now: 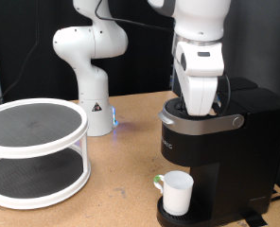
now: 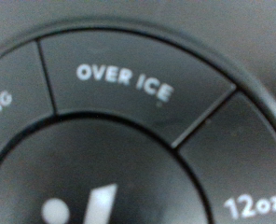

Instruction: Make a cup of coffee with the keurig machine

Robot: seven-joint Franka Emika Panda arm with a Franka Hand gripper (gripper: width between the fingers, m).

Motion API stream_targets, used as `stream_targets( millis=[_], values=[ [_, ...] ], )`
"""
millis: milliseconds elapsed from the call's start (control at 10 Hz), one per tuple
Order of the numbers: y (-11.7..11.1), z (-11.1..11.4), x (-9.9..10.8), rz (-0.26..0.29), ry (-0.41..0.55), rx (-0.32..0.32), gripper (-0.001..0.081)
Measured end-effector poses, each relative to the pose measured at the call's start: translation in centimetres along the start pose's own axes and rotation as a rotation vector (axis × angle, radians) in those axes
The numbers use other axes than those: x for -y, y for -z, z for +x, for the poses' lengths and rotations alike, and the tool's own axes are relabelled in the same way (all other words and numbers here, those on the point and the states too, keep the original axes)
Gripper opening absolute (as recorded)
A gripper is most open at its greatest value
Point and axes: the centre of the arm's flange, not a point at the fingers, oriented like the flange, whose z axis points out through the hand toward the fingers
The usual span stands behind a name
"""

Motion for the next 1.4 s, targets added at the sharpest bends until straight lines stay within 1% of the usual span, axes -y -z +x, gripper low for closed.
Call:
stream_targets(
  millis=[300,400,500,600,800,1000,1100,1200,1300,1400],
  values=[
    [0.0,0.0,0.1,-0.005,0.009,0.016,0.0001],
    [0.0,0.0,0.3,-0.010,0.021,0.047,0.0001],
    [-0.2,-0.4,0.2,-0.015,0.037,0.115,0.0001],
    [-0.3,-0.7,0.1,-0.012,0.049,0.155,0.0001],
    [-0.3,-0.7,0.0,-0.012,0.054,0.164,0.0001],
    [-0.2,-0.7,0.0,-0.021,0.064,0.138,0.0001],
    [-0.2,-1.0,0.0,-0.025,0.083,0.095,0.0001],
    [-0.1,-1.4,0.1,-0.017,0.111,0.031,0.0001],
    [-0.1,-1.9,0.2,0.007,0.144,-0.028,0.0001],
    [0.0,-2.4,0.4,0.045,0.177,-0.073,0.0001]
  ],
)
